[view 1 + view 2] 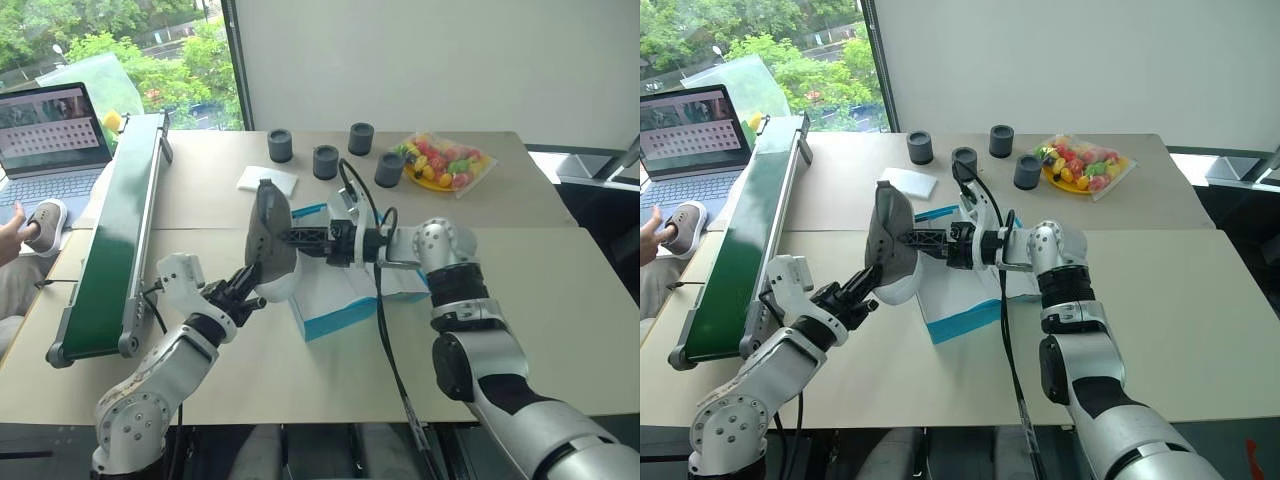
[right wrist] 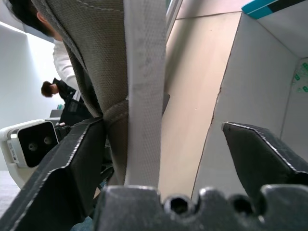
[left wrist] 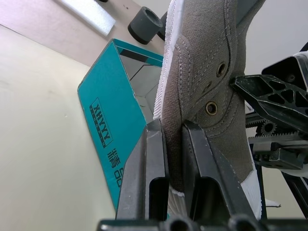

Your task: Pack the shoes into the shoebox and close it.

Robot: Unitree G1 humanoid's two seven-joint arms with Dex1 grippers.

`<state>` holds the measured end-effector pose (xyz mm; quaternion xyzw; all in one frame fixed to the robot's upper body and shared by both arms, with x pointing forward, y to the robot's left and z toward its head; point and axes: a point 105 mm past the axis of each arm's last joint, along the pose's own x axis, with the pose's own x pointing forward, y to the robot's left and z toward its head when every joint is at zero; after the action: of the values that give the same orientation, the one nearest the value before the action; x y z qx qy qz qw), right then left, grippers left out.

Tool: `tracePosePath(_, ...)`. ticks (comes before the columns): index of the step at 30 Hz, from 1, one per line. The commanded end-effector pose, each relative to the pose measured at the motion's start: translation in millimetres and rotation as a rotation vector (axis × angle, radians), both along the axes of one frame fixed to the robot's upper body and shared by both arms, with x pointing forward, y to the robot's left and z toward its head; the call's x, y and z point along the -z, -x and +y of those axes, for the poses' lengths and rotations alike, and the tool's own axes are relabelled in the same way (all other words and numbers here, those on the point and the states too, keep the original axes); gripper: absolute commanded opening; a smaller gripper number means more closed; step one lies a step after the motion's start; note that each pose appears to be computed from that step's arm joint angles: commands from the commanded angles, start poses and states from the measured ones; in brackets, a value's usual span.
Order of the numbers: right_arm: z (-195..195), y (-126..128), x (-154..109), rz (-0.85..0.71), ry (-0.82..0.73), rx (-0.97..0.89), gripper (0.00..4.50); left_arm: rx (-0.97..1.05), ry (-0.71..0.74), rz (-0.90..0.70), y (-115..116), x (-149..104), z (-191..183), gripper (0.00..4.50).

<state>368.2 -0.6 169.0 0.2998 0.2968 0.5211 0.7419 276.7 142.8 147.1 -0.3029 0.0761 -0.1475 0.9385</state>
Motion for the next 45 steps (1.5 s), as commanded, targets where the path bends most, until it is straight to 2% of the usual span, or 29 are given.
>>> tracePosePath(1,3.3,3.8,-29.2,-0.063,-0.074,-0.024,2.74,0.003,0.004,-0.078,1.7,-16.9,-2.2,0.0)
tracePosePath(3,4.3,5.7,-32.2,-0.061,-0.088,-0.029,1.93,0.001,0.002,-0.079,1.2,-16.9,-2.1,0.0)
tracePosePath(5,5.6,7.8,-34.4,-0.062,-0.097,-0.034,1.44,0.001,0.002,-0.079,0.9,-16.7,-2.3,0.0)
tracePosePath(8,8.7,11.6,-36.9,-0.057,-0.113,-0.043,0.38,-0.001,-0.005,-0.077,0.0,-15.9,-1.9,0.0)
tracePosePath(10,10.1,14.0,-38.0,-0.05,-0.121,-0.048,0.21,-0.001,-0.008,-0.078,-0.5,-16.2,-1.6,0.0)
tracePosePath(14,12.4,18.0,-39.9,-0.048,-0.129,-0.054,0.2,-0.008,-0.022,-0.074,-2.2,-15.3,0.6,0.0)
tracePosePath(20,17.5,20.6,-44.0,-0.032,-0.157,-0.025,0.2,0.003,-0.161,-0.117,-3.7,-15.8,1.9,0.0)
tracePosePath(21,17.5,17.8,-45.5,-0.031,-0.165,0.005,0.2,0.029,-0.212,-0.143,-2.4,-18.6,-1.1,0.96)
tracePosePath(22,17.2,15.7,-46.5,-0.03,-0.17,0.027,0.2,0.048,-0.248,-0.16,-1.5,-20.2,-3.4,1.16)
tracePosePath(24,12.5,8.4,-50.4,-0.033,-0.177,0.085,0.2,0.084,-0.408,-0.192,-0.1,-19.9,-5.9,1.97)
tracePosePath(26,0.9,-2.5,-58.1,-0.049,-0.176,0.143,0.2,0.126,-0.504,-0.245,4.6,-24.4,-6.1,2.74)
tracePosePath(30,-21.1,-20.3,-74.5,-0.1,-0.142,0.222,0.2,0.191,-0.546,-0.327,15.3,-36.5,-0.5,2.74)
tracePosePath(35,-39.8,-31.5,-87.0,-0.182,-0.008,0.253,0.2,0.285,-0.599,-0.336,25.9,-35.3,5.7,2.74)
tracePosePath(39,-51.7,-28.3,-68.2,-0.276,0.348,0.199,0.2,0.357,-0.66,-0.353,35.1,-31.7,17.5,2.74)
tracePosePath(42,-55.6,-27.8,-50.0,-0.275,0.507,0.186,0.2,0.428,-0.747,-0.356,40.1,-24.0,25.7,2.74)
tracePosePath(45,-56.6,-27.9,-35.0,-0.282,0.594,0.179,0.2,0.474,-0.785,-0.361,41.9,-18.7,30.9,2.74)
